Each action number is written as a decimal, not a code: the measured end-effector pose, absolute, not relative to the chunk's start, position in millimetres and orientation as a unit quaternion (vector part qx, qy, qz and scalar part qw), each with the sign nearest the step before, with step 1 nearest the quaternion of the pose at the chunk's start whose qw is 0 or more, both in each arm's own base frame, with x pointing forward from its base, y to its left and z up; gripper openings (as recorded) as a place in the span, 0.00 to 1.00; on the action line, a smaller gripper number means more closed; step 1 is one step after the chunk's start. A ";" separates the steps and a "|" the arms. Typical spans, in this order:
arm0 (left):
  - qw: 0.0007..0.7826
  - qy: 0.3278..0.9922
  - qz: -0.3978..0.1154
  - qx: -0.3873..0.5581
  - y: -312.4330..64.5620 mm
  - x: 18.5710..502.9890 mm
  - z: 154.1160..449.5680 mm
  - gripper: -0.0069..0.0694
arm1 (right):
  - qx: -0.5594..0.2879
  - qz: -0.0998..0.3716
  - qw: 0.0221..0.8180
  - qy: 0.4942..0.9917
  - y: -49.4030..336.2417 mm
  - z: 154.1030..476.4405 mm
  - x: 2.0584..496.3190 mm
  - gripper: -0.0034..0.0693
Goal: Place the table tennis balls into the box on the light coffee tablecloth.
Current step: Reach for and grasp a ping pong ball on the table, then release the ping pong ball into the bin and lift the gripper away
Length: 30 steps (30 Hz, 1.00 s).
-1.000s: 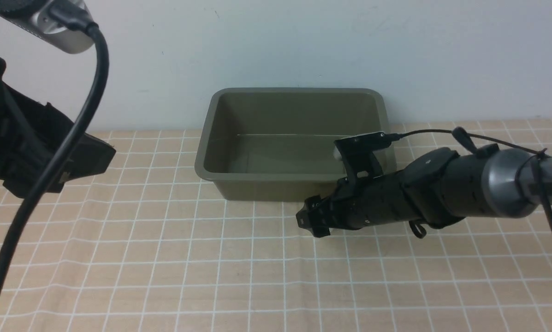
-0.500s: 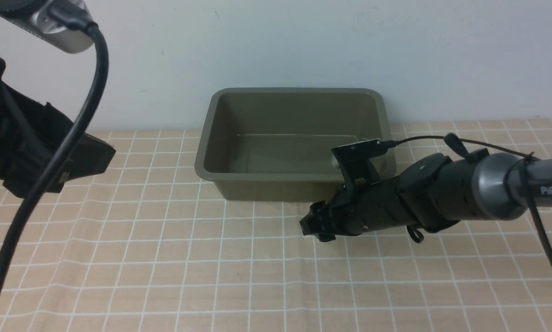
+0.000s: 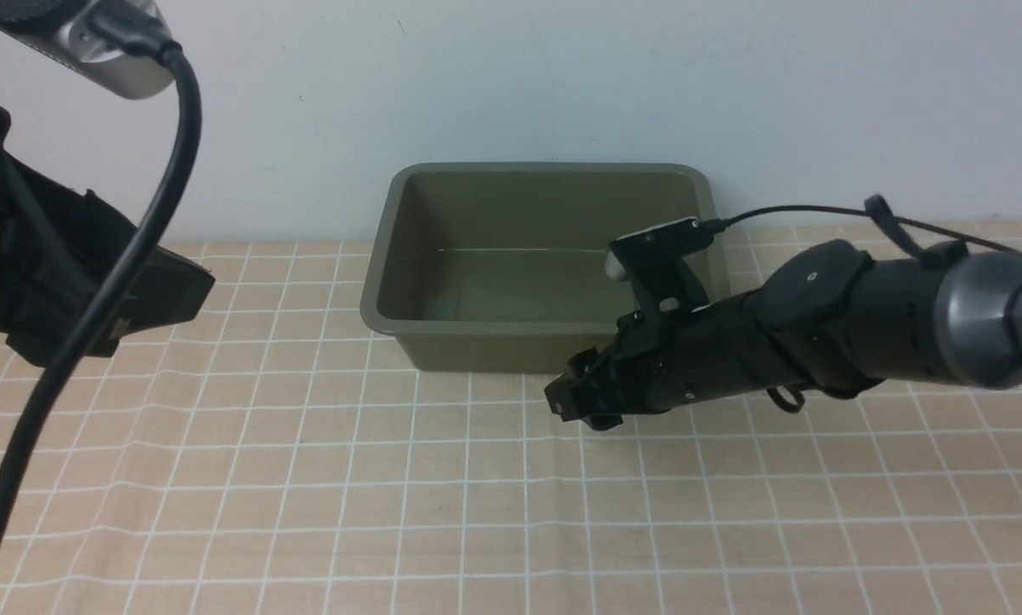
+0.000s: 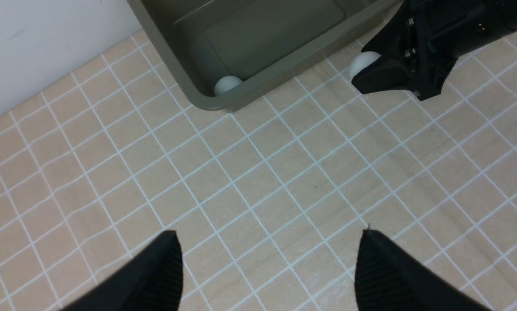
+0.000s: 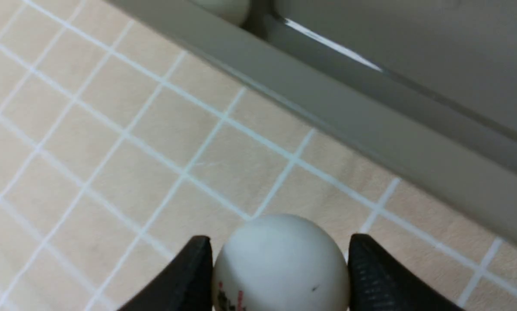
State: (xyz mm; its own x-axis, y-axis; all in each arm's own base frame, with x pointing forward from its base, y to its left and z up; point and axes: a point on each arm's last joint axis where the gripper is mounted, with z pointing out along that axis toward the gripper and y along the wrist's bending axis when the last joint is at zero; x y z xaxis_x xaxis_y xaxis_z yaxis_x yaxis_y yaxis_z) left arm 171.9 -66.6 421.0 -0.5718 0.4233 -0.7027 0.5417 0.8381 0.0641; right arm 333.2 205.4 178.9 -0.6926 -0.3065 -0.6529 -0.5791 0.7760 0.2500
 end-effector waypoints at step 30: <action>0.402 0.872 -0.079 0.267 -67.4 175.8 425.1 0.67 | -0.269 0.213 0.355 0.869 166.0 249.9 405.6 0.54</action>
State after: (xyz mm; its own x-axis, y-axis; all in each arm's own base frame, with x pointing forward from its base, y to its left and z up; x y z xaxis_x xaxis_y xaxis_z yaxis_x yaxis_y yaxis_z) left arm 175.8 -67.4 425.1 -0.5347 0.4014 -0.7436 0.5291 0.8452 0.0758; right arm 405.6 166.0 249.9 -0.6030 -0.3169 -0.7321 -0.6197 0.7640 0.1797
